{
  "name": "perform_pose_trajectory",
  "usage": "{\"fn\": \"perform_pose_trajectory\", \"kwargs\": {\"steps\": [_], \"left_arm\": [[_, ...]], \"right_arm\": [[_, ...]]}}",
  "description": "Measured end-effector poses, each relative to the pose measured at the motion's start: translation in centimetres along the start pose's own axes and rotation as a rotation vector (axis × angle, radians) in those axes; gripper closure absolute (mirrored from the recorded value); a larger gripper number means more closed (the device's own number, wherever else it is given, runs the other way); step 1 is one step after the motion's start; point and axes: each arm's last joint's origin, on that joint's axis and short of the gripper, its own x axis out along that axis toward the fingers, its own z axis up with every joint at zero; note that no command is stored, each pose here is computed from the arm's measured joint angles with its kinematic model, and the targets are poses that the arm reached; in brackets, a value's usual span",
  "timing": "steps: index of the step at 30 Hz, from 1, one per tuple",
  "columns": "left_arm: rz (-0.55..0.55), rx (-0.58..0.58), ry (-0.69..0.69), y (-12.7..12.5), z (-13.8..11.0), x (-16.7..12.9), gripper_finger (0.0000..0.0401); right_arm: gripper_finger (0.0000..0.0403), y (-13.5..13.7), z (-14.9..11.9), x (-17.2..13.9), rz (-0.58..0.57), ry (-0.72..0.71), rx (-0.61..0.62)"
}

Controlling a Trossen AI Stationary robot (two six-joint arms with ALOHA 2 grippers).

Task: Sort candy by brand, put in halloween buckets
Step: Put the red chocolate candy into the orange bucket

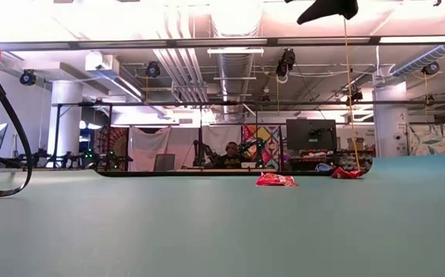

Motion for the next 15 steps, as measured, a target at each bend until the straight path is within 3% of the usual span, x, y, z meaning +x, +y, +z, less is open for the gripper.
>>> {"fn": "perform_pose_trajectory", "kwargs": {"steps": [8, 12, 15], "left_arm": [[-0.004, -0.02, 0.062, 0.6, 0.2, -0.5, 0.022], [0.0, -0.041, -0.009, 2.4, 2.5, -2.0, 0.0162], [0.01, -0.039, -0.074, 3.7, 5.5, -1.9, 0.0133]], "right_arm": [[0.011, 0.5, 1.8, -1.1, 0.085, 0.014, 0.055], [0.011, 0.4, 2.3, -2.1, 0.143, 0.083, 0.085], [0.011, -0.1, 1.7, -2.6, 0.148, 0.166, 0.101]]}}
